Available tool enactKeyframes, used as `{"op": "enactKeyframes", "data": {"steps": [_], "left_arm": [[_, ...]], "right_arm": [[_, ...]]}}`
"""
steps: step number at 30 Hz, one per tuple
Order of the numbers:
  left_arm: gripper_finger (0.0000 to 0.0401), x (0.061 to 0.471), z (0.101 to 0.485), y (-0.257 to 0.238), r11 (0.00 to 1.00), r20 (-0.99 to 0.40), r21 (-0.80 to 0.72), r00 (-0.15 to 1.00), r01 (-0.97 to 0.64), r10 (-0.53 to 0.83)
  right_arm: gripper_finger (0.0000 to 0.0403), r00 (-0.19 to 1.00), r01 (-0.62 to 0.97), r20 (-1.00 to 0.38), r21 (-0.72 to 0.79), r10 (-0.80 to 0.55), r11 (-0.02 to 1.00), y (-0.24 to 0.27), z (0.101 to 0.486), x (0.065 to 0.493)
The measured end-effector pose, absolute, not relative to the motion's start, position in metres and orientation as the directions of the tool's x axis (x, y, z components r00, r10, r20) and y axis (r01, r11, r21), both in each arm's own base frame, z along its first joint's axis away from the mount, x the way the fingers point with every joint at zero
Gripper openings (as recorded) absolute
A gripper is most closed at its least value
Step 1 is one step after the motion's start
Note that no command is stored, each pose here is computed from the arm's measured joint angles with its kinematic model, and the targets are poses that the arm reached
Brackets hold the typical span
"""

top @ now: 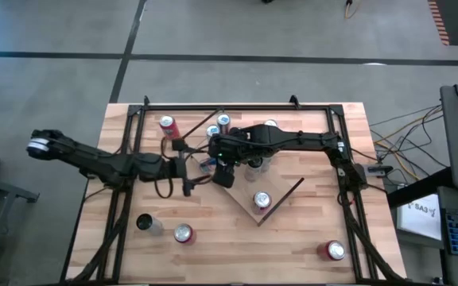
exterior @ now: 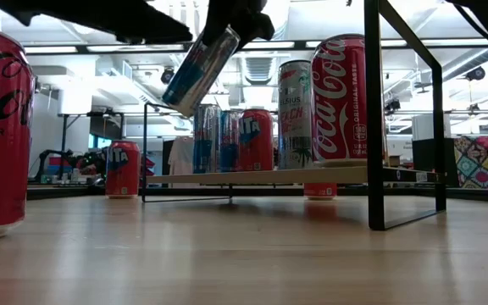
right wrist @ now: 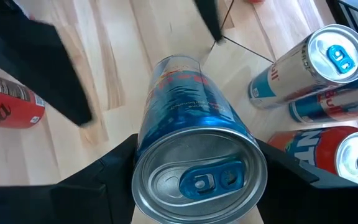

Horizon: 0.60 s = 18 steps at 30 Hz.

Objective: Place canned beverage on shelf
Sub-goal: Put the blue soda can on the shelf aligned with the blue can on the shelf

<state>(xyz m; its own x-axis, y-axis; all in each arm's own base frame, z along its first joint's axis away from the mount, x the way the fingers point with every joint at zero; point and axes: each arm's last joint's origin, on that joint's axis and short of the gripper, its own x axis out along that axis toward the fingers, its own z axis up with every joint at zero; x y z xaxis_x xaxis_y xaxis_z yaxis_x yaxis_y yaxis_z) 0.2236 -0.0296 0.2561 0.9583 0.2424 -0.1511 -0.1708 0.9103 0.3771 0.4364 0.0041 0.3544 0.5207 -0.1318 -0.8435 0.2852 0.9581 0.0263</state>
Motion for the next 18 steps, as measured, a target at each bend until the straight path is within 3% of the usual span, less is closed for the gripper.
{"op": "enactKeyframes", "data": {"steps": [12,18], "left_arm": [[0.0354,0.249,0.24,-0.025,0.888,-0.271,0.428,0.912,-0.171,0.307],[0.0325,0.254,0.232,-0.021,0.875,-0.31,0.456,0.893,-0.161,0.326]], "right_arm": [[0.0238,0.521,0.286,-0.844,0.027,-0.132,0.958,0.004,0.355,0.436],[0.0241,0.521,0.287,-0.843,0.028,-0.132,0.958,0.004,0.355,0.436]]}}
